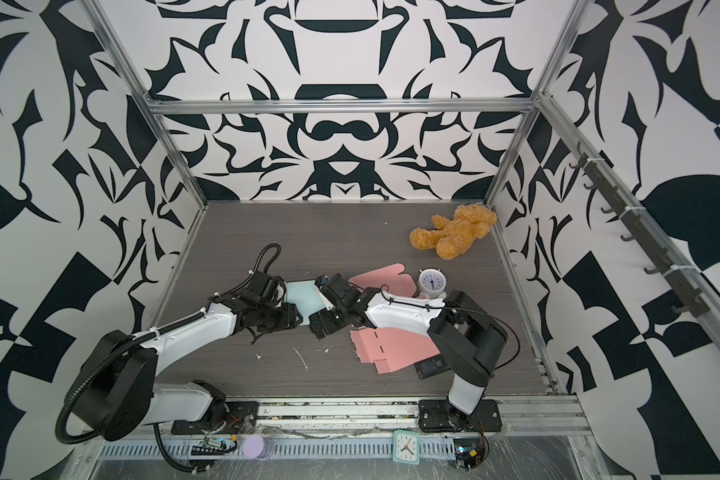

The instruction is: Fold the paper box

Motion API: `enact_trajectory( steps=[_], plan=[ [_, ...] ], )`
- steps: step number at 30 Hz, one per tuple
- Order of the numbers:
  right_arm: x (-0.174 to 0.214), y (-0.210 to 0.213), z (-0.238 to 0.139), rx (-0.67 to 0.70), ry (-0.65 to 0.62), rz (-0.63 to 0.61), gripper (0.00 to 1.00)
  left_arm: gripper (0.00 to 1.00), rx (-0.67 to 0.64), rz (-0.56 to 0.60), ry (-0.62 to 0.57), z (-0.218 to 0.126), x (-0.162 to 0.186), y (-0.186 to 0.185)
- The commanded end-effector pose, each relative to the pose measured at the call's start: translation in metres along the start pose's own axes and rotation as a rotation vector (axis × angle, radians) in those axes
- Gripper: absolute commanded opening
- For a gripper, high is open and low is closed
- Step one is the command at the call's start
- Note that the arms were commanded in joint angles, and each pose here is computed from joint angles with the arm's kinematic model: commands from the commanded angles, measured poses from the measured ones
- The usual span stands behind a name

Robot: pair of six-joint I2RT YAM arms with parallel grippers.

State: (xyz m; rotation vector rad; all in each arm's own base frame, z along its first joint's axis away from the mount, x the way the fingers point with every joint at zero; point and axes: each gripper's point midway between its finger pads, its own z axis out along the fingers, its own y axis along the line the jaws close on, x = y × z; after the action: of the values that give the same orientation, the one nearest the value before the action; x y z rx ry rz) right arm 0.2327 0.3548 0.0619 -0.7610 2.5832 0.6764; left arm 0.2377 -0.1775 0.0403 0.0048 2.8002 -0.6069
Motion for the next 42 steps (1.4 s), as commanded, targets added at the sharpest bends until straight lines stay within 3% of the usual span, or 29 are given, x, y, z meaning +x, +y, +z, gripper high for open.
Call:
enact_trajectory(
  steps=[1,12,24,29,42],
  plan=[
    [-0.009,0.006,0.004,-0.014,-0.027,-0.013,0.92,0.58,-0.005,0.005,-0.010,0.002,-0.004,-0.001],
    [-0.012,-0.004,0.007,0.027,-0.028,-0.034,0.85,0.60,-0.006,0.019,-0.008,-0.004,-0.001,-0.001],
    [-0.016,-0.005,0.003,0.038,-0.031,-0.047,0.85,0.69,0.001,0.037,-0.029,-0.026,-0.002,0.000],
    [-0.018,-0.007,0.002,0.044,-0.039,-0.048,0.86,0.73,0.022,0.036,-0.057,-0.035,-0.025,-0.001],
    [-0.022,-0.016,0.003,0.053,-0.051,-0.041,0.88,0.73,-0.015,0.031,-0.025,-0.001,-0.085,0.005]
  ],
)
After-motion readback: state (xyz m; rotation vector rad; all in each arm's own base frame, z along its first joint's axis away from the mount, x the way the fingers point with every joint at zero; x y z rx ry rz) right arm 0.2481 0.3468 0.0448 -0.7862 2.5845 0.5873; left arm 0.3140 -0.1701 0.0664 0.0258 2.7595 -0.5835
